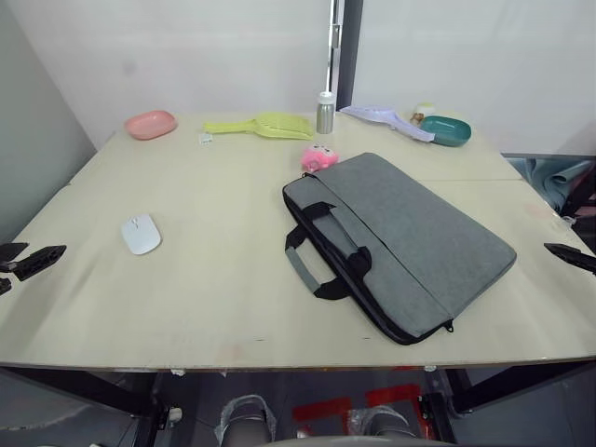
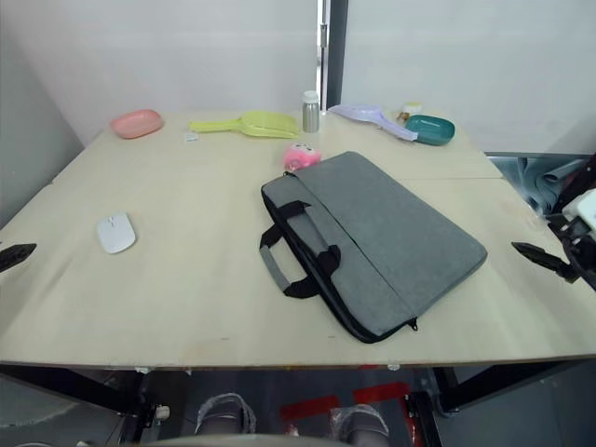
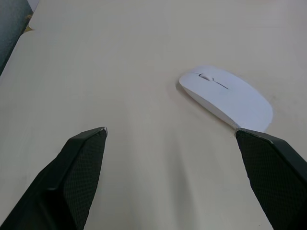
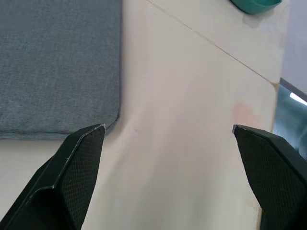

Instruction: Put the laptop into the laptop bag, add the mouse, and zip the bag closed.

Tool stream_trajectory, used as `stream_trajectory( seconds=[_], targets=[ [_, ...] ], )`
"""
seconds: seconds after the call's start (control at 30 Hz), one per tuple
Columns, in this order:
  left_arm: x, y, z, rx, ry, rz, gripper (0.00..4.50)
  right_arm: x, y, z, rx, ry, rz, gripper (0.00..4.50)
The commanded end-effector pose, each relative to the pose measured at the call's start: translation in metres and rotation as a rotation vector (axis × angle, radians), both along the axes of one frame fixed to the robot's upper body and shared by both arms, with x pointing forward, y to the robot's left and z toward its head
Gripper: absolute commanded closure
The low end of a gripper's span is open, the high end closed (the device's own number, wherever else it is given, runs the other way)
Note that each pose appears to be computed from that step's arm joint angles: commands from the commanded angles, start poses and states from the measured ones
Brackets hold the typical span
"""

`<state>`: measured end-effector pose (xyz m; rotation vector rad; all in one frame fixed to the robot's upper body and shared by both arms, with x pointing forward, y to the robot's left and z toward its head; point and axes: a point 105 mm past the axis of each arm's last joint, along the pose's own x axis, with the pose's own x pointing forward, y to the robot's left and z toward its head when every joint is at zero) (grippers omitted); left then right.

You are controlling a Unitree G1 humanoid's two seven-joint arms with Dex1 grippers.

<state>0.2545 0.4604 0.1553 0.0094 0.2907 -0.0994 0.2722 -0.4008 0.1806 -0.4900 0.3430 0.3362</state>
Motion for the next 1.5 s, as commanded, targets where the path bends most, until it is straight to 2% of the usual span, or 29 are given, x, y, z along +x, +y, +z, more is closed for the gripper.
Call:
stream_trajectory(
  seconds=[0.03,0.23,0.3,0.33,0.4,0.47,0.57,0.63,0.73,0.83,1.0,1.13,1.3,1.43,1.5],
  targets=[
    [0.001,0.002,0.008,0.046,-0.014,-0.007,0.00,0.005,0.002,0.017,-0.001,-0.046,0.014,0.06],
    [0.000,0.002,0.003,0.035,-0.046,0.008,0.00,0.019,0.049,0.029,0.059,-0.107,0.162,0.06],
    [-0.001,0.003,0.000,0.023,-0.057,0.021,0.00,0.024,0.078,0.035,0.095,-0.144,0.251,0.06],
    [-0.001,0.003,-0.002,0.018,-0.058,0.025,0.00,0.025,0.097,0.042,0.190,-0.171,0.313,0.06],
    [-0.002,0.001,-0.008,0.006,-0.059,0.032,0.00,0.028,0.139,0.052,0.207,-0.213,0.451,0.06],
    [-0.001,-0.001,-0.012,-0.003,-0.065,0.034,0.00,0.022,0.182,0.059,0.246,-0.225,0.616,0.06],
    [0.000,-0.005,-0.013,-0.006,-0.071,0.025,0.00,0.010,0.222,0.072,0.353,-0.229,0.768,0.06],
    [0.000,-0.009,-0.015,-0.002,-0.074,0.015,0.00,-0.005,0.260,0.085,0.459,-0.210,0.919,0.06],
    [-0.001,-0.012,-0.015,-0.008,-0.085,0.021,0.00,-0.018,0.290,0.098,0.515,-0.212,1.031,0.06],
    [-0.001,-0.015,-0.014,-0.011,-0.091,0.022,0.00,-0.023,0.299,0.102,0.528,-0.214,1.056,0.06],
    [0.005,-0.059,-0.014,-0.040,-0.114,-0.002,0.00,-0.017,0.297,0.100,0.538,-0.229,1.020,0.06],
    [0.016,-0.087,-0.011,-0.083,-0.149,0.110,0.00,-0.012,0.289,0.083,0.487,-0.216,0.981,0.06],
    [0.044,-0.093,-0.004,-0.007,-0.184,0.312,0.00,-0.006,0.291,0.086,0.506,-0.245,0.967,0.06],
    [0.062,-0.109,-0.012,-0.032,-0.180,0.409,0.00,-0.003,0.293,0.080,0.496,-0.250,0.961,0.06],
    [0.071,-0.118,-0.018,-0.039,-0.173,0.400,0.00,-0.003,0.294,0.077,0.496,-0.248,0.958,0.06]
  ],
)
